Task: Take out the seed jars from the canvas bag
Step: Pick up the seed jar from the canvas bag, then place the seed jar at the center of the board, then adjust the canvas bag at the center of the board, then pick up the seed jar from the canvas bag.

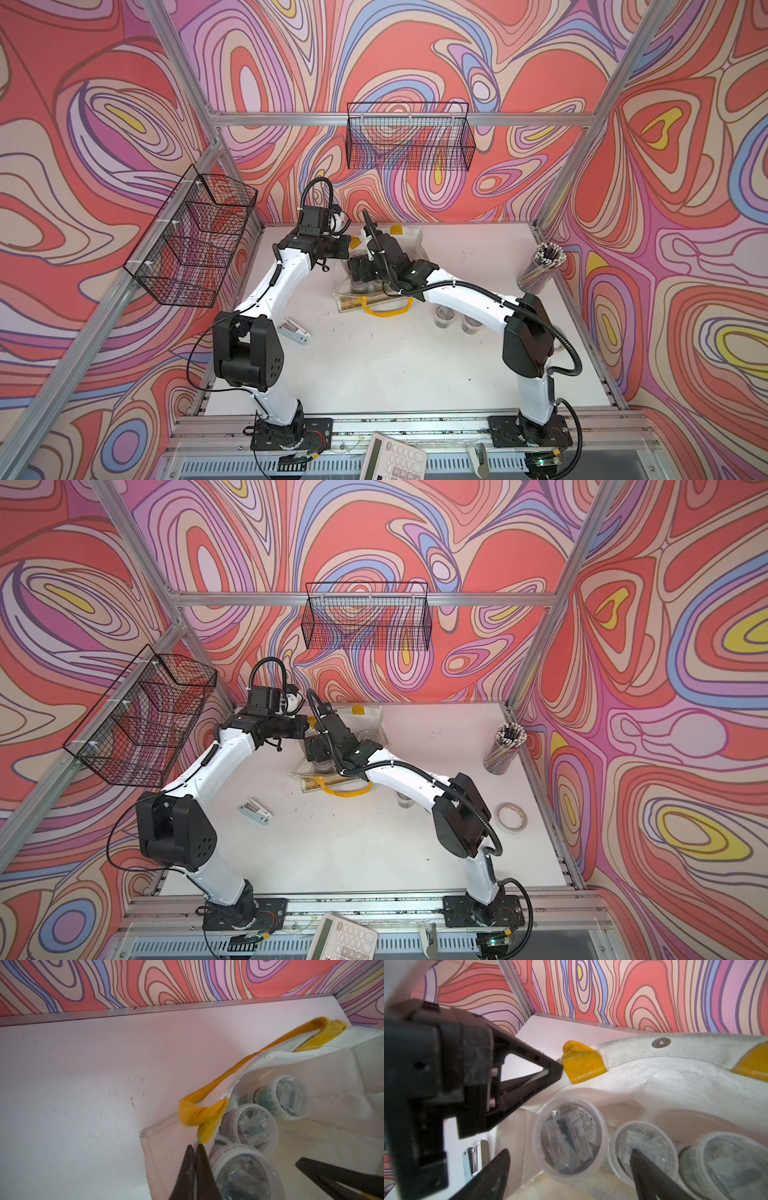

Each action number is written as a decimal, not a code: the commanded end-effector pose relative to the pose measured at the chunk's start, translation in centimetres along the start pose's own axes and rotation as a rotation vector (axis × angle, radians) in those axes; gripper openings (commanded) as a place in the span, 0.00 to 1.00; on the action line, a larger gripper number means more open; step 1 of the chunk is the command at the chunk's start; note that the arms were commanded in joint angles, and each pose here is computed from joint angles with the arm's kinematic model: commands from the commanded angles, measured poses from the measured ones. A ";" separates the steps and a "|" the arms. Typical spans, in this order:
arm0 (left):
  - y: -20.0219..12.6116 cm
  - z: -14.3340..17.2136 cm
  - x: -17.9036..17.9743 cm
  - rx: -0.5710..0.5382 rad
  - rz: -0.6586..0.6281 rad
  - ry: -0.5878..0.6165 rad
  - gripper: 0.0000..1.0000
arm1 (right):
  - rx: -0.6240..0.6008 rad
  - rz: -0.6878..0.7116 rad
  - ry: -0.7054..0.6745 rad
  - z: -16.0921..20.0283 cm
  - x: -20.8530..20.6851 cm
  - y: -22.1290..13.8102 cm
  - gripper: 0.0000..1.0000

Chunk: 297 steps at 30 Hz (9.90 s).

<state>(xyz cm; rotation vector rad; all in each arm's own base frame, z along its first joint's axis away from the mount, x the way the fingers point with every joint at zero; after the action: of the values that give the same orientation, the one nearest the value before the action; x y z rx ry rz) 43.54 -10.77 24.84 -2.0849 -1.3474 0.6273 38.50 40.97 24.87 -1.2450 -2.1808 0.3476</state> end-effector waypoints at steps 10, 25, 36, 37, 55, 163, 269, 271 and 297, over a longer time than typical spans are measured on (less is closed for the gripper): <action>-0.3 1.1 -0.2 0.046 0.008 -0.011 0.00 | 0.017 0.028 -0.025 0.9 -0.1 2.7 0.93; -0.2 1.2 -0.2 0.050 0.006 -0.011 0.00 | -0.010 0.024 -0.013 0.5 0.1 3.0 0.69; -0.2 1.2 -0.1 0.052 0.005 -0.012 0.00 | -0.096 -0.036 0.008 -2.6 1.2 -1.1 0.57; -0.2 1.2 -0.1 0.052 0.004 -0.014 0.00 | -0.108 -0.040 0.011 -3.0 1.3 -1.8 0.57; 0.1 1.4 0.1 0.072 -0.008 -0.029 0.00 | -0.288 0.058 0.077 -3.5 -4.5 -16.9 0.57; 2.1 -2.8 -0.9 0.084 0.142 0.324 0.77 | -0.250 -0.059 0.218 2.6 -7.9 -17.6 0.98; -0.1 -0.2 -1.6 0.089 0.110 0.037 0.00 | -0.016 0.455 0.319 1.1 -15.2 5.1 0.87; -0.1 -0.2 -1.6 0.091 0.110 0.034 0.00 | -0.017 0.460 0.315 1.1 -15.3 5.3 0.84; -0.1 -0.2 -1.4 0.094 0.092 0.030 0.00 | -0.141 0.304 0.246 -4.6 -9.3 -1.6 0.53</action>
<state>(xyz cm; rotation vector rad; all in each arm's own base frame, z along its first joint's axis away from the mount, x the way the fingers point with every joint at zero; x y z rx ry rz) 43.49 -12.11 24.53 -2.0704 -1.1772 0.6876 44.92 31.75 21.91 -1.6222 -1.7682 0.2306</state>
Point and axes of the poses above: each gripper's point midway between its finger pads, its own y axis out along the fingers, its own x axis along the line the jaws close on, z = x × y, the point moved 4 cm from there along -y, back along the fingers, and after that the axes turned 11 degrees about y, right-handed, at the moved point
